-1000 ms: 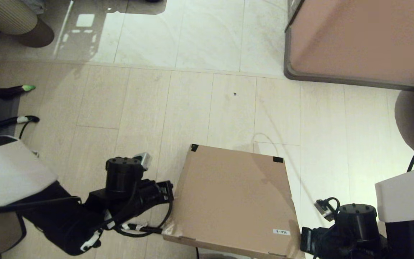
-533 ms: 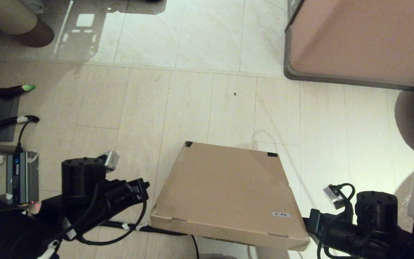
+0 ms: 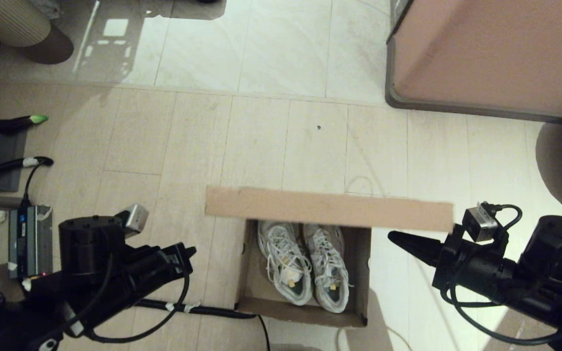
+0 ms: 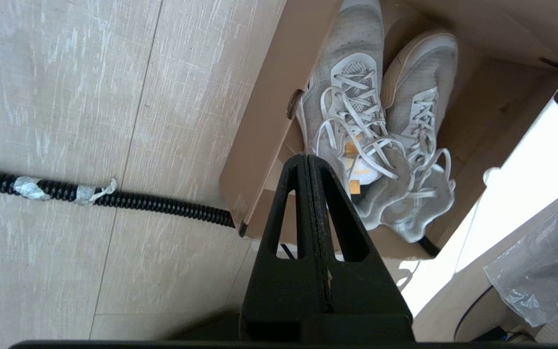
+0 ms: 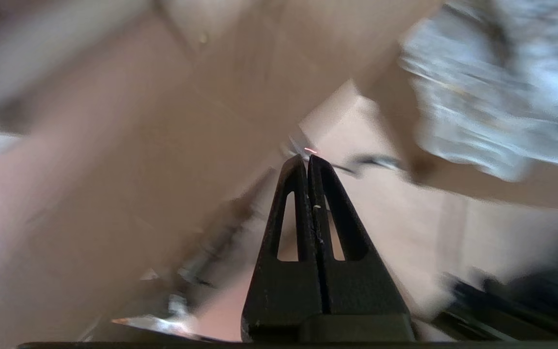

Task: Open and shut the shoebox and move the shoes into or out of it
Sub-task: Open the shoe box

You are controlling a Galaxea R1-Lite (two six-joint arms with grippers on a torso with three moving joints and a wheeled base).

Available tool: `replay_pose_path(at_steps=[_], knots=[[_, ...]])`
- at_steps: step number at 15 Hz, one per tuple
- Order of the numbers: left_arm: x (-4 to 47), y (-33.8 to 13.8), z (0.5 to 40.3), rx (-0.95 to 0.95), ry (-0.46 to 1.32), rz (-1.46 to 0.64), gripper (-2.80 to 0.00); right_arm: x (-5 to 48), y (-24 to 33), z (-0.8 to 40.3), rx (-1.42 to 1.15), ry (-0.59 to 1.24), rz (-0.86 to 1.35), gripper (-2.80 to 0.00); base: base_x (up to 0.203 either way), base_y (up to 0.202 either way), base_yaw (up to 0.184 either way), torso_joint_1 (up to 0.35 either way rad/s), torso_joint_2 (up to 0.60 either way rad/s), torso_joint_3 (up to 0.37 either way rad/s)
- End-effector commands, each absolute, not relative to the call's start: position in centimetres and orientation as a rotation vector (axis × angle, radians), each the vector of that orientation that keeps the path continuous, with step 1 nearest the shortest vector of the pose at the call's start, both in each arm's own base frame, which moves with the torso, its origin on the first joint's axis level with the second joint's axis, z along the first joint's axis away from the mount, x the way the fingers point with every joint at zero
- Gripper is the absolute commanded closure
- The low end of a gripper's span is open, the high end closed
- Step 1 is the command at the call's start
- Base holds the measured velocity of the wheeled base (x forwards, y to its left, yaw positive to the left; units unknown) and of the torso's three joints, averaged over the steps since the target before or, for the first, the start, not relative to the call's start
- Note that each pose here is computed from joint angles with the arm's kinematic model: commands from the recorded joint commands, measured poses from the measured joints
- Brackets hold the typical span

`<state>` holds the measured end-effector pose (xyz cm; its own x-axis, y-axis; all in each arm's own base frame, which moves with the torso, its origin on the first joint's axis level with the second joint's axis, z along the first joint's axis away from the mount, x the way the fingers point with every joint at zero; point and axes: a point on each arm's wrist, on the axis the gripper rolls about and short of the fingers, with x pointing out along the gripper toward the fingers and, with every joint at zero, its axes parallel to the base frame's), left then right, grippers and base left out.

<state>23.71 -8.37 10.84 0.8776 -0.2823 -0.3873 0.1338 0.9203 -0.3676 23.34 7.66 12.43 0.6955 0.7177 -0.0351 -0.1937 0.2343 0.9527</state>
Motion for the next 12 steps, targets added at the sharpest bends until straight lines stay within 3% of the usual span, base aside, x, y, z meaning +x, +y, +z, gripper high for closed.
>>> replay_pose_path(at_steps=[1, 6, 9, 12], knots=[[23.2, -8.2, 11.1, -0.345, 0.441, -0.223, 0.0, 24.3, 7.9, 16.7, 1.232, 0.43, 0.746, 0.0, 0.0, 0.0, 0.0, 0.0, 0.0, 0.0], [20.2, -7.3, 11.7, -0.339, 0.422, -0.236, 0.0, 29.5, 7.1, 19.3, 1.257, 0.32, 0.647, 0.0, 0.0, 0.0, 0.0, 0.0, 0.0, 0.0], [16.6, -5.0, 12.6, -0.269, 0.34, -0.214, 0.0, 28.3, 7.1, 18.7, 0.967, 0.296, 0.621, 0.0, 0.0, 0.0, 0.0, 0.0, 0.0, 0.0], [11.2, -1.3, 14.6, -0.199, 0.116, -0.091, 0.0, 24.4, 6.6, 19.3, 0.63, 0.269, 0.554, 0.0, 0.0, 0.0, 0.0, 0.0, 0.0, 0.0]])
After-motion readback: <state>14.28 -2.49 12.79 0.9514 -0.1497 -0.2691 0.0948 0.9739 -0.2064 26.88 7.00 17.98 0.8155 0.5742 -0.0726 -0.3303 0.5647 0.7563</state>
